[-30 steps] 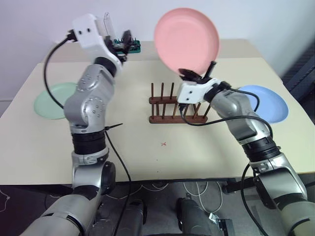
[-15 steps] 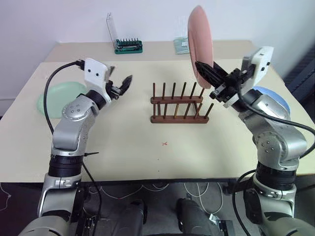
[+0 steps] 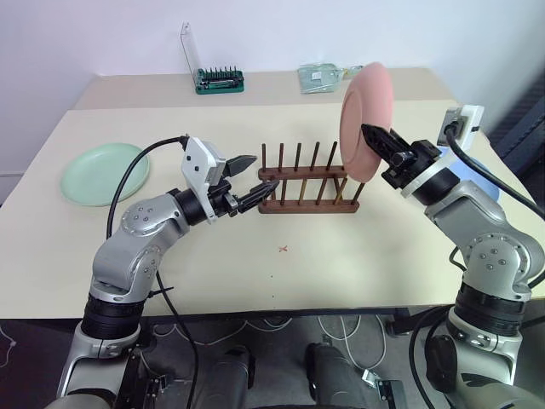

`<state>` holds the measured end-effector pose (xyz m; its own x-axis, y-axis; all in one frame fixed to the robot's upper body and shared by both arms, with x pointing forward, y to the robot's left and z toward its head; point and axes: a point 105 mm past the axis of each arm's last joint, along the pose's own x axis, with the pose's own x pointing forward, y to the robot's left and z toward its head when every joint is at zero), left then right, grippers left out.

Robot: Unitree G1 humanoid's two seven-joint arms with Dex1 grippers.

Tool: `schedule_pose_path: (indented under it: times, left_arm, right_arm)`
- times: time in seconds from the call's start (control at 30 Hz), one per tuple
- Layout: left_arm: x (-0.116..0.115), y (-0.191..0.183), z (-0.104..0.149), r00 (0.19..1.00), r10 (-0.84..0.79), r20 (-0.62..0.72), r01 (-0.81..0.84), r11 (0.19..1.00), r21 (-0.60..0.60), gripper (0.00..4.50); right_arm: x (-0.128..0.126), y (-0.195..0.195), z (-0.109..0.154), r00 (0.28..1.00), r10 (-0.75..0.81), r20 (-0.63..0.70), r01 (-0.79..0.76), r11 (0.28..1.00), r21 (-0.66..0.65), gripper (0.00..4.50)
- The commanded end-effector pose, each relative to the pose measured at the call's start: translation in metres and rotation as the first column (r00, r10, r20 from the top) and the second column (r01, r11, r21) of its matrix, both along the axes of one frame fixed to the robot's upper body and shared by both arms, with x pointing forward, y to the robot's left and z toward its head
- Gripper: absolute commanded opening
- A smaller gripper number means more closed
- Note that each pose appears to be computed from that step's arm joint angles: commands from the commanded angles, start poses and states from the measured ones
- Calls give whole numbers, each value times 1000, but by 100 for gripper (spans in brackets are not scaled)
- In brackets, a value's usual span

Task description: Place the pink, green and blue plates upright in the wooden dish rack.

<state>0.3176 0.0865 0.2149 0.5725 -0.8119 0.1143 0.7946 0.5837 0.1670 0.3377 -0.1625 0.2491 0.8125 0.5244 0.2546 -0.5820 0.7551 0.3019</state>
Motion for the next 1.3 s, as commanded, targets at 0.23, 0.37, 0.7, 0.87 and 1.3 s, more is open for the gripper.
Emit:
schedule_pose_path:
  times: [0.23, 0.37, 0.7, 0.87, 1.3]
  left_arm:
    - [-6, -8, 6, 999, -24, 32, 24, 1000, 4, 354]
    - [-4, -7, 6, 999, -19, 30, 19, 1000, 2, 354]
    - [26, 25, 15, 975, 218, 36, -215, 974, -77, 378]
    - [67, 99, 23, 802, 591, -85, -595, 779, -196, 445]
    - [43, 283, -31, -99, 804, -586, -978, -187, -92, 445]
  right_arm:
    - [7, 2, 8, 999, -23, -49, 25, 999, 39, 76]
    - [10, -4, 18, 995, -101, -4, 101, 995, 9, 266]
    - [10, -41, 80, 880, -306, 363, 390, 902, -185, 308]
    - [-6, 3, 107, 828, -86, 554, 338, 865, -372, 309]
    - [-28, 115, 32, 811, 361, 459, 32, 757, -652, 309]
